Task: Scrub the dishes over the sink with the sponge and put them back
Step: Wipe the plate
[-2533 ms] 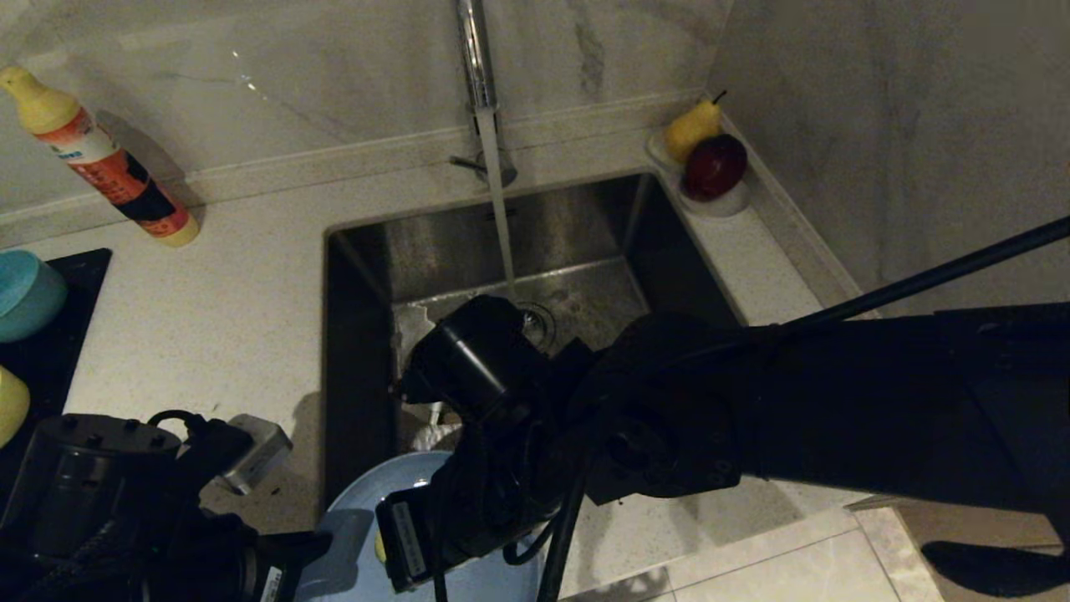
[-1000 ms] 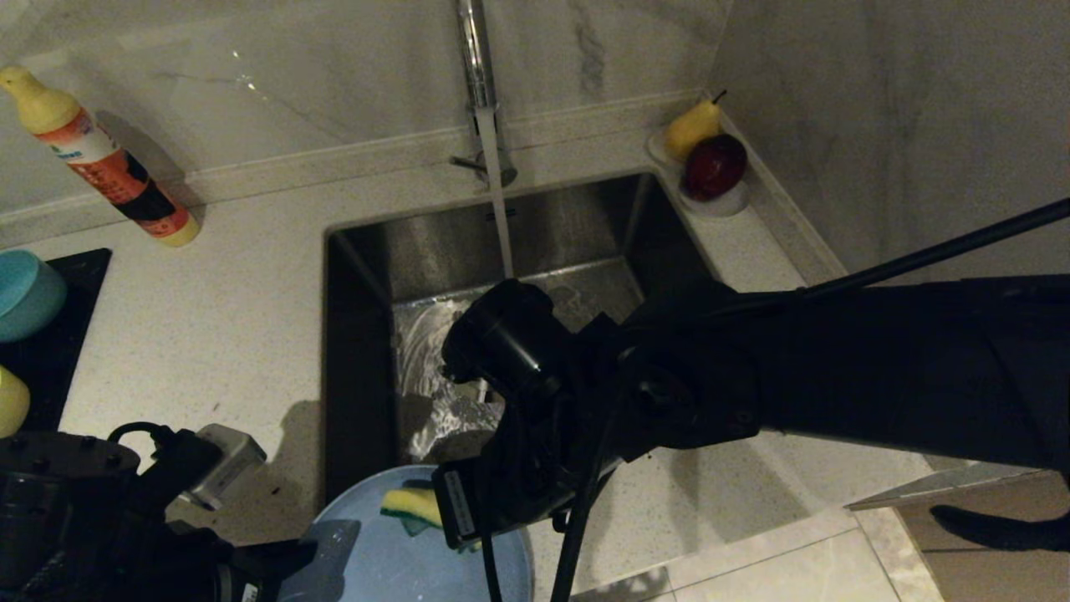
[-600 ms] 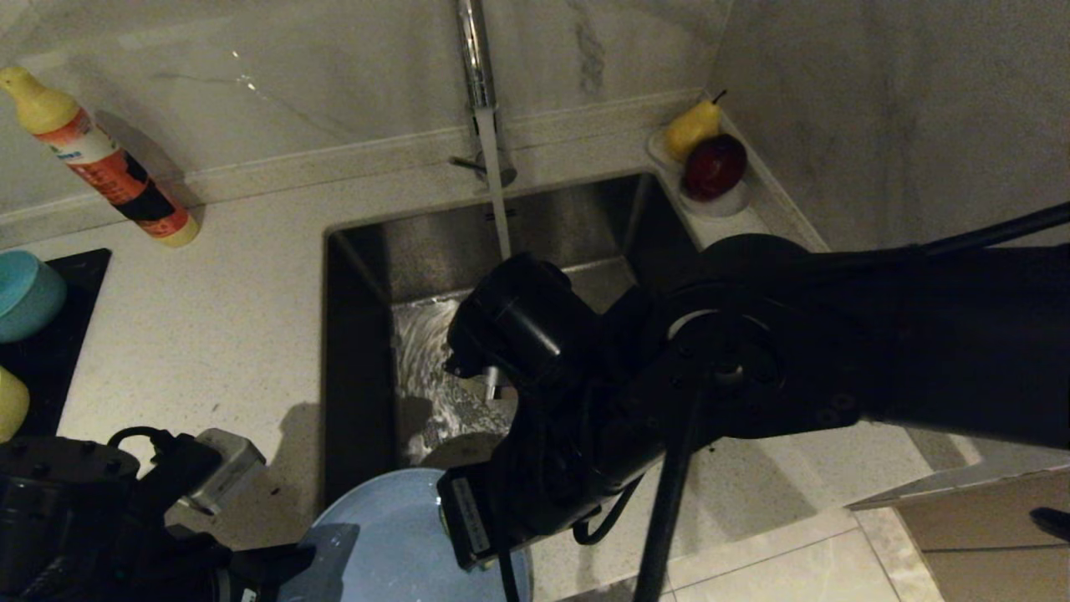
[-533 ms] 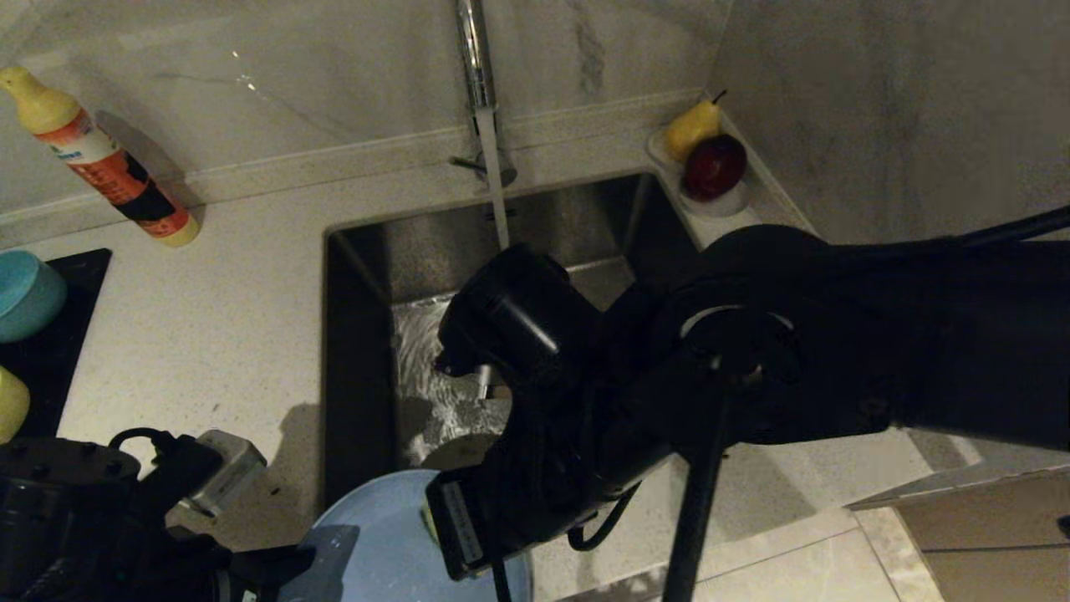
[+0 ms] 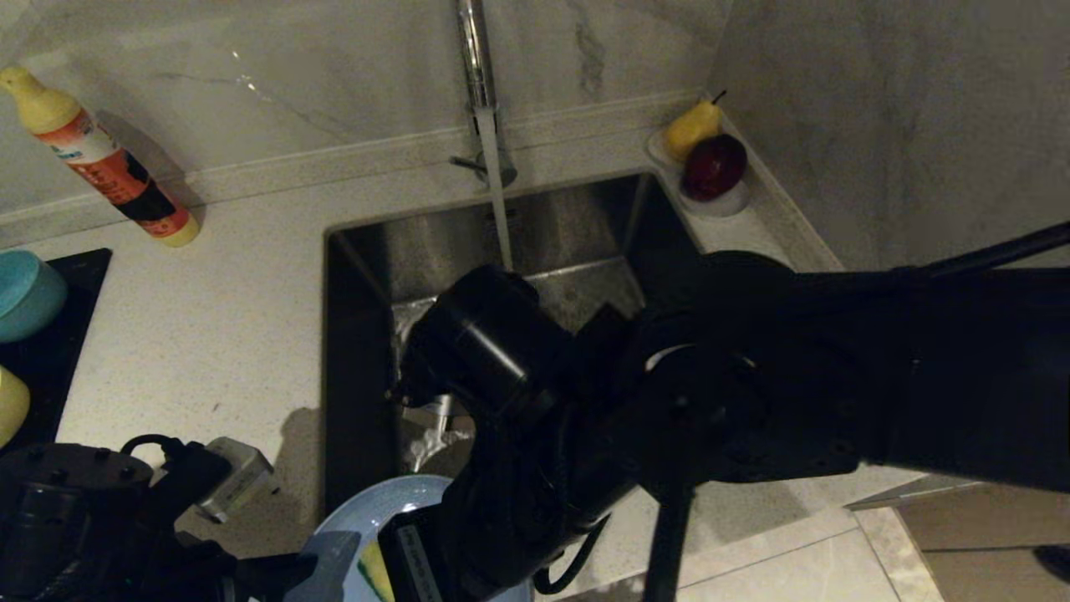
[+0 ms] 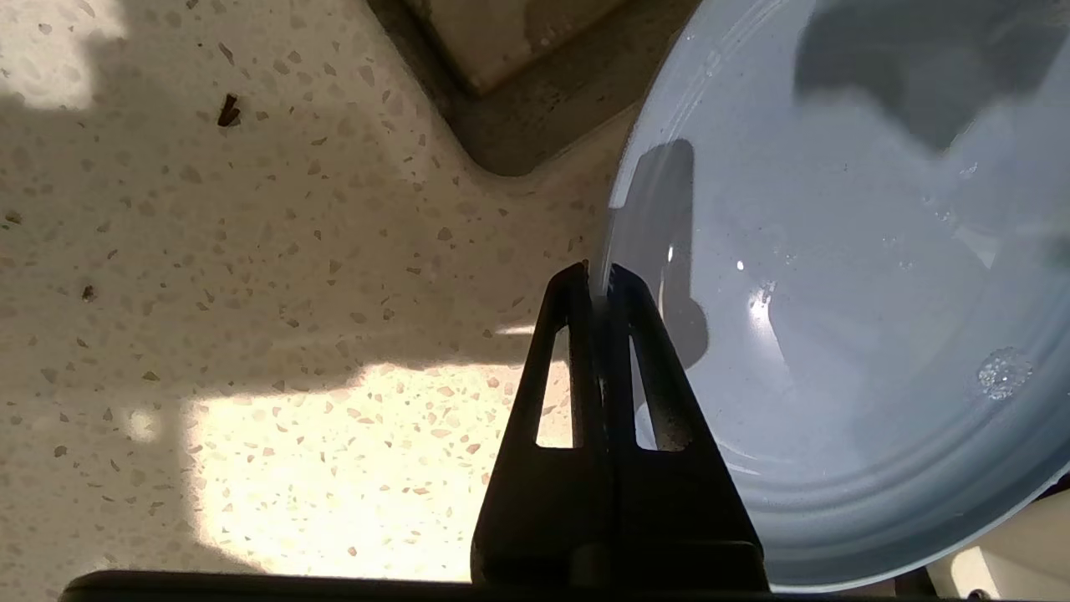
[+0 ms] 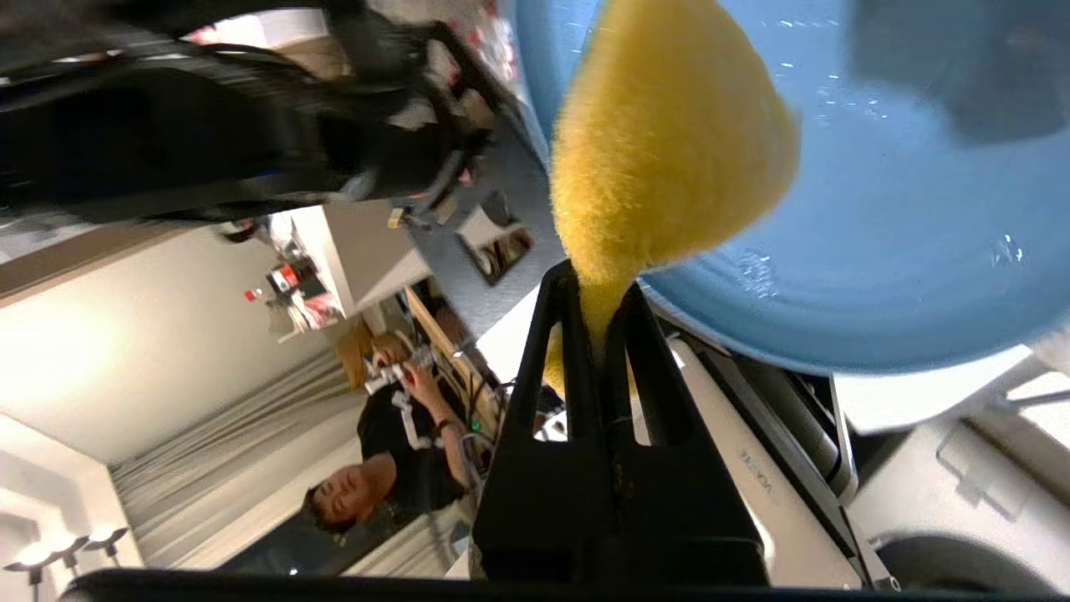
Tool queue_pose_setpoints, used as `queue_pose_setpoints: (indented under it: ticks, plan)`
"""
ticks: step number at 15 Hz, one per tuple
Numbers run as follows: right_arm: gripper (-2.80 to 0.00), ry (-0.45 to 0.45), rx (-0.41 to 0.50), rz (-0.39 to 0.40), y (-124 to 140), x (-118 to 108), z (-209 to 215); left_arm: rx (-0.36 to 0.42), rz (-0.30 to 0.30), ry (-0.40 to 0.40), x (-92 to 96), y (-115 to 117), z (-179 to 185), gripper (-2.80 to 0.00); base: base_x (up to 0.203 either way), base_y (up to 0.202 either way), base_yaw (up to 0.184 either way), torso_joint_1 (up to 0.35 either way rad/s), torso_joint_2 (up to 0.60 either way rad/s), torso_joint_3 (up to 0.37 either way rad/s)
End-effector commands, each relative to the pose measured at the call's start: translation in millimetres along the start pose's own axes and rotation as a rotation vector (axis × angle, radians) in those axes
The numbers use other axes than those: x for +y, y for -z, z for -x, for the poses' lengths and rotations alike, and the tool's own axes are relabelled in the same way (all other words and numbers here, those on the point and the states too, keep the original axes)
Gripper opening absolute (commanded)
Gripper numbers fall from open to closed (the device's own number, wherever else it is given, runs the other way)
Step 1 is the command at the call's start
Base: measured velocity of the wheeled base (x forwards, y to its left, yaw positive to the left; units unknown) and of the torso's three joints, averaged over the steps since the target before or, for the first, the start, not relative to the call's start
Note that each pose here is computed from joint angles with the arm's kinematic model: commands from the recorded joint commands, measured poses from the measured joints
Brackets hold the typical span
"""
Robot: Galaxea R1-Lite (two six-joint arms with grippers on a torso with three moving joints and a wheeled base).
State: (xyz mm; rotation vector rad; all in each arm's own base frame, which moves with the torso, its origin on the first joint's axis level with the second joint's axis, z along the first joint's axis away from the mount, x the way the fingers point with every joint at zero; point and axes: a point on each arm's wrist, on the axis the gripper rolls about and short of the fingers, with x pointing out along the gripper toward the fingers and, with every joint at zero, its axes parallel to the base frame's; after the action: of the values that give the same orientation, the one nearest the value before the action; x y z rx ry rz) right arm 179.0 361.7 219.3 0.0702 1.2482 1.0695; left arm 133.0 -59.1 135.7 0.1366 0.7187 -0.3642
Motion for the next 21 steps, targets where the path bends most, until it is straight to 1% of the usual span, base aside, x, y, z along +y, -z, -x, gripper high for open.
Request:
queue_pose_setpoints:
  ticks: [1, 2, 5, 10, 12, 13, 17, 21]
  plan:
    - [-2.8, 0.033, 0.064, -0.032, -0.1, -14.5, -31.5, 0.016, 0.0, -0.002, 0.0, 1.9, -2.4, -2.8, 0.0, 0.0, 0.0, 0.0, 0.0, 0.0]
    - [-2.8, 0.037, 0.078, -0.037, 0.1, -17.6, -37.9, 0.024, 0.0, -0.001, 0.0, 3.7, -3.1, -2.8, 0.0, 0.0, 0.0, 0.0, 0.0, 0.0]
    - [-2.8, 0.017, 0.113, -0.051, -0.1, -23.9, -50.2, 0.009, -0.001, -0.002, 0.0, 1.3, -1.2, -2.8, 0.0, 0.0, 0.0, 0.0, 0.0, 0.0]
    - [-2.8, 0.039, 0.095, -0.097, -9.3, -43.5, -44.7, -0.019, 0.0, -0.002, 0.0, 0.3, -0.7, -2.8, 0.0, 0.0, 0.0, 0.0, 0.0, 0.0]
    - [-2.8, 0.056, 0.094, -0.129, -12.5, -54.4, -43.6, -0.015, 0.0, -0.003, 0.0, 1.1, -1.2, -2.8, 0.0, 0.0, 0.0, 0.0, 0.0, 0.0]
    - [-2.8, 0.059, 0.09, -0.137, -13.2, -56.2, -38.6, -0.014, 0.0, -0.003, 0.0, 1.5, -1.2, -2.8, 0.0, 0.0, 0.0, 0.0, 0.0, 0.0]
    - [-2.8, 0.055, 0.071, -0.138, -12.9, -50.2, -17.2, -0.005, 0.001, -0.003, 0.2, 6.0, -1.1, -2.8, 0.0, 0.0, 0.0, 0.0, 0.0, 0.0]
    - [-2.8, 0.066, 0.078, -0.147, -9.2, -47.5, -2.9, -0.015, 0.001, -0.003, 0.3, 6.6, 1.3, -2.8, 0.0, 0.0, 0.0, 0.0, 0.0, 0.0]
